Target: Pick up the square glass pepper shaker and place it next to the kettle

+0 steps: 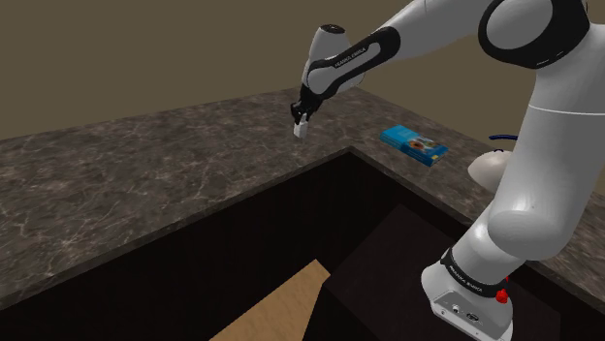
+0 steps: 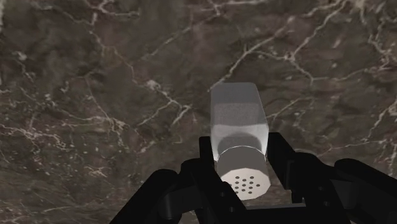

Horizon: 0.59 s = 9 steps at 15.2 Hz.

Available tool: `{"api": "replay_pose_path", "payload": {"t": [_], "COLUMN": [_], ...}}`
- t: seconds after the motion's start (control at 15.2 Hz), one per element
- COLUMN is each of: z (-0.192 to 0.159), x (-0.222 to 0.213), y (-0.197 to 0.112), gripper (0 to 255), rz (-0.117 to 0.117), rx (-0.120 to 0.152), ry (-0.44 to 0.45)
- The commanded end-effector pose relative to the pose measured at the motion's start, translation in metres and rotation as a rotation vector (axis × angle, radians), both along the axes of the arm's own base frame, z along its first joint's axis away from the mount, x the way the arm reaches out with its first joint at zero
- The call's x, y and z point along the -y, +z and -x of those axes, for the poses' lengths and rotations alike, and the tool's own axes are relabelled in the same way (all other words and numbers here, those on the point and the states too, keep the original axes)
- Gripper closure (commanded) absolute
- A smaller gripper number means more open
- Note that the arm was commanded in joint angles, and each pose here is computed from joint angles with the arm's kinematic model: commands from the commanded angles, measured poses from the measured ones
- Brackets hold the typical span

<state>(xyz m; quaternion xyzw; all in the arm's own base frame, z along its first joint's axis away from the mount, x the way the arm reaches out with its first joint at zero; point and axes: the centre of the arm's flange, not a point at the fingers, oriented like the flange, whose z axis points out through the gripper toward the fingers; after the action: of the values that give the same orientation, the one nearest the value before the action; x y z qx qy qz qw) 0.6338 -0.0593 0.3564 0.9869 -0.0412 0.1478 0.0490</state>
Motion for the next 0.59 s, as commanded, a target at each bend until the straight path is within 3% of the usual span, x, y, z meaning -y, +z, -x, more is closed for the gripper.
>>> {"api": "replay_pose_path", "payload": {"t": [0.0, 0.53], "z": [0.000, 0.000], "x": [-0.001, -0.001], "y": [0.011, 0.053], "gripper": [255, 255], "rz": [0.000, 0.000], "rx": [0.000, 0.000], "ry": [0.000, 0.000]}}
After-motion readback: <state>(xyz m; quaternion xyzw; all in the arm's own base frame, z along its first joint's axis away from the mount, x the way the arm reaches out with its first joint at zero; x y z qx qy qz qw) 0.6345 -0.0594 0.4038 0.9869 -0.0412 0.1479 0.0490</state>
